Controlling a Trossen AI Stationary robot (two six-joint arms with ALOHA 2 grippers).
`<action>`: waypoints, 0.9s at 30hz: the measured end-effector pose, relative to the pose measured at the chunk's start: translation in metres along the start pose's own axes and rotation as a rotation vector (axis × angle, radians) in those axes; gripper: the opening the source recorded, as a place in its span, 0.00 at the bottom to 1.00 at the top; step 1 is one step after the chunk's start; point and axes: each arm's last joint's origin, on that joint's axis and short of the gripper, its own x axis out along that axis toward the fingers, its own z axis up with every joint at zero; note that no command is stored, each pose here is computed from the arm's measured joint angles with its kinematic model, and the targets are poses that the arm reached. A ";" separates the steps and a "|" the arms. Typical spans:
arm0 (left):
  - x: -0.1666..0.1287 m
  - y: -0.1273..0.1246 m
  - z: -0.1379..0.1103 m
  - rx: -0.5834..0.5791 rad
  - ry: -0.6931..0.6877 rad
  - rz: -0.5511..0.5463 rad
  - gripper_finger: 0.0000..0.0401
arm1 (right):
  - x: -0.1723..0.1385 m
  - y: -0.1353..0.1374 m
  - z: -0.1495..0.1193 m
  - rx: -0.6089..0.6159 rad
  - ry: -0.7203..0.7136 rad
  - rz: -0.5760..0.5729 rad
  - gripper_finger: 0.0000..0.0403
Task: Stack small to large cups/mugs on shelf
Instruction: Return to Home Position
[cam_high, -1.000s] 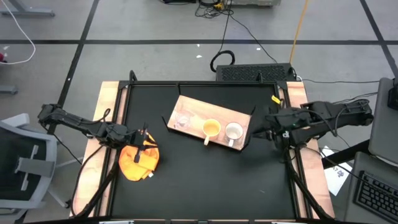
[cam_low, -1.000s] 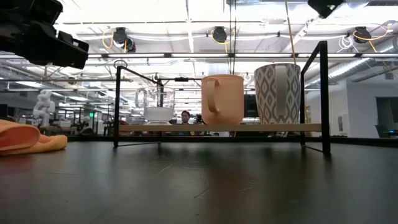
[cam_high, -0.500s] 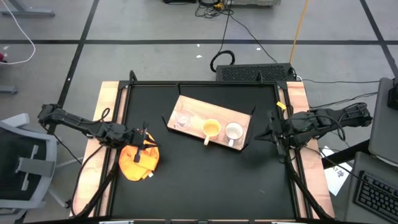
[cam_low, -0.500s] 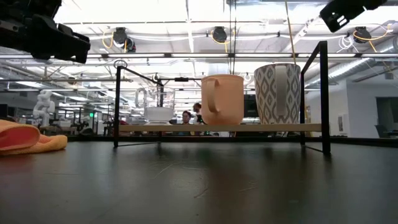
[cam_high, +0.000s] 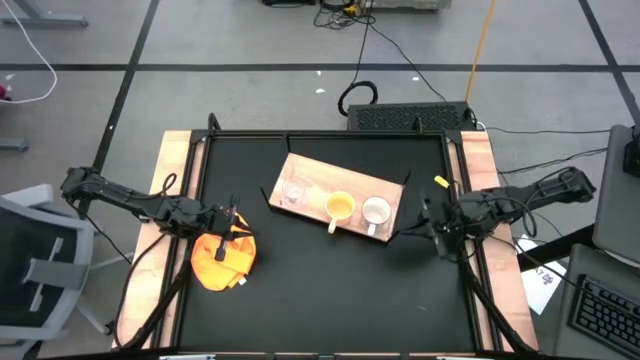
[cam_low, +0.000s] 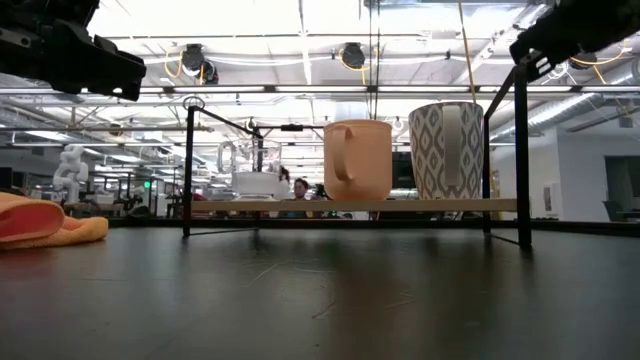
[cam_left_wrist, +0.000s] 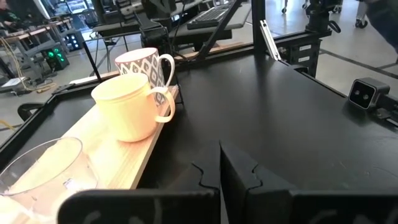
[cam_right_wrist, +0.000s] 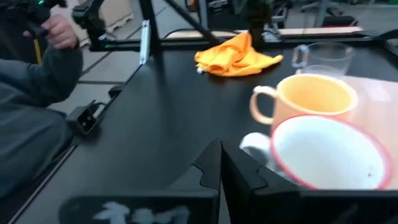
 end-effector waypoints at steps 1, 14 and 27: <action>0.000 0.000 0.000 0.000 0.000 0.000 0.00 | 0.002 0.001 -0.003 -0.004 -0.001 0.010 0.00; 0.000 0.000 0.000 -0.001 0.002 -0.002 0.00 | 0.007 0.013 -0.035 -0.079 -0.164 0.158 0.00; 0.000 -0.001 0.000 -0.003 0.000 -0.029 0.00 | 0.001 0.010 -0.058 -0.127 -0.283 0.175 0.00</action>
